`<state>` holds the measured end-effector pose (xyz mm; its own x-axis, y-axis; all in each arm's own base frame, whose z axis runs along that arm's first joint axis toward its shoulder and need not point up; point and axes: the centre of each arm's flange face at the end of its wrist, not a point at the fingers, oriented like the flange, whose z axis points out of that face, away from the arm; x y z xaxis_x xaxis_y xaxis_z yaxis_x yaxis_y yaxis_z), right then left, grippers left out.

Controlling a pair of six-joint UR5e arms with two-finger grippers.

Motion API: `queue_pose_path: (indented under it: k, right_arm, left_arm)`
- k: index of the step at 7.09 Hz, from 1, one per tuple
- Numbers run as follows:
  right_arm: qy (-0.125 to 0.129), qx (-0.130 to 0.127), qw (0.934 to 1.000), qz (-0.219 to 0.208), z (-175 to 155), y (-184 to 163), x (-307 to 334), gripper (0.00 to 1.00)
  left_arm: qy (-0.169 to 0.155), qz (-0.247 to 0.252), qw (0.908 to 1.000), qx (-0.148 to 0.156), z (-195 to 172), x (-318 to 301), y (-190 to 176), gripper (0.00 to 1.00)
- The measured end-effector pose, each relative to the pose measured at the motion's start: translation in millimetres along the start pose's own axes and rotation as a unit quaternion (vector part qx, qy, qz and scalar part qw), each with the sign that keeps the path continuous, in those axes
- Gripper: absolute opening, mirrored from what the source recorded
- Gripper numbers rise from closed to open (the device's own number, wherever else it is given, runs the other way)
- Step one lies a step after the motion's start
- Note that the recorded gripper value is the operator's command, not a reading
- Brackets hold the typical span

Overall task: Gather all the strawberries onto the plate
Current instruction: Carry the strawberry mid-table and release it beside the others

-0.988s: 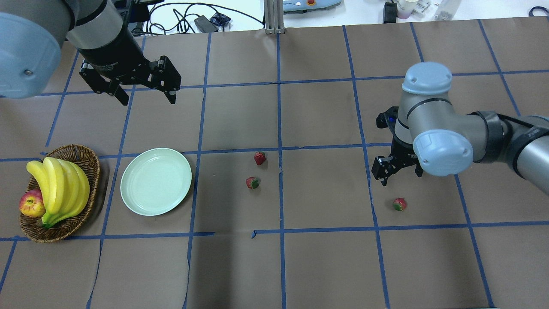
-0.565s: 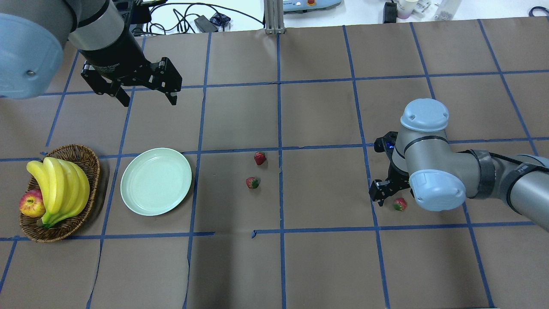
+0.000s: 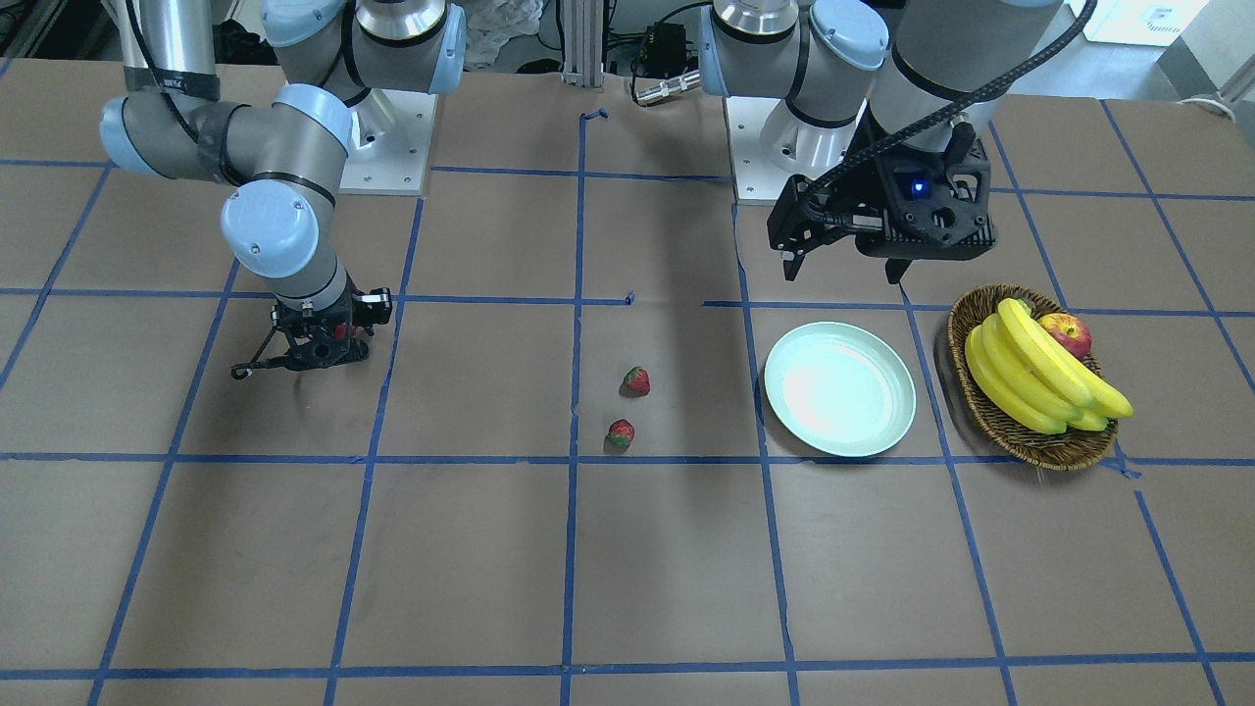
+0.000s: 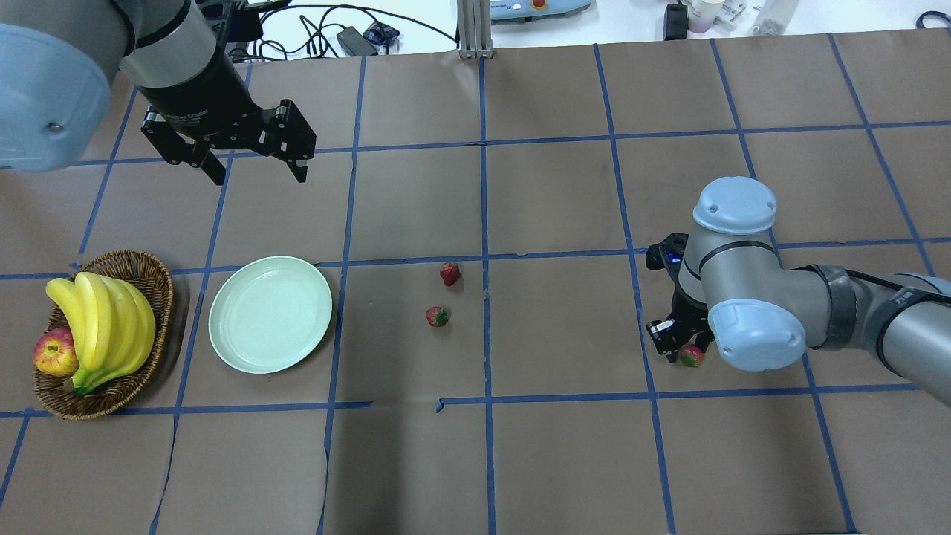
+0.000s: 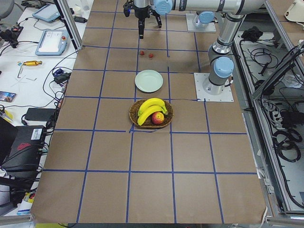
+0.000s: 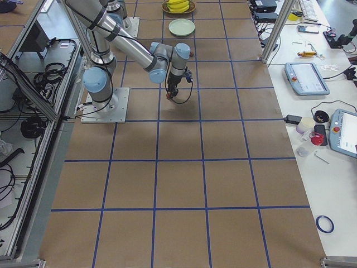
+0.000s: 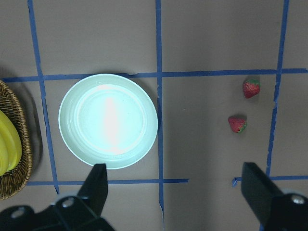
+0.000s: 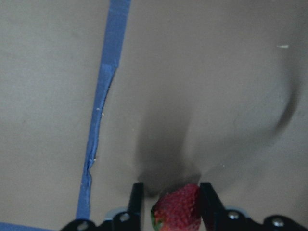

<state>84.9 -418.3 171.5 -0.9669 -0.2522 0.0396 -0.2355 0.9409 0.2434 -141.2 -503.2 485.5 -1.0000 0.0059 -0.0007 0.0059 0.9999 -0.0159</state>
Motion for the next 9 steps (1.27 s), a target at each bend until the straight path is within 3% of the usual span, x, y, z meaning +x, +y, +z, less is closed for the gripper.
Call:
queue_pose_path:
  k: [2, 4, 6, 9]
  right_arm:
    - [0.002, 0.0, 1.0, -0.005, -0.8, 0.5, 0.3, 0.21]
    - [-0.002, 0.027, 0.9996, 0.011, -24.7, -10.3, 2.5, 0.23]
    - [-0.043, 0.072, 0.9956, 0.042, -74.2, -39.4, -19.2, 0.24]
    - [-0.08, 0.117, 0.9863, 0.084, -108.8, -79.4, -139.1, 0.24]
  left_arm:
    - [0.0, 0.0, 1.0, 0.002, -1.7, 0.3, 1.1, 1.0]
    - [-0.001, 0.0, 1.0, 0.003, -2.5, 0.4, 1.1, 1.0]
    - [-0.001, 0.001, 1.0, 0.002, -1.7, 0.4, 0.2, 1.0]
    - [-0.001, 0.001, 1.0, 0.002, -1.6, 0.4, -0.2, 1.0]
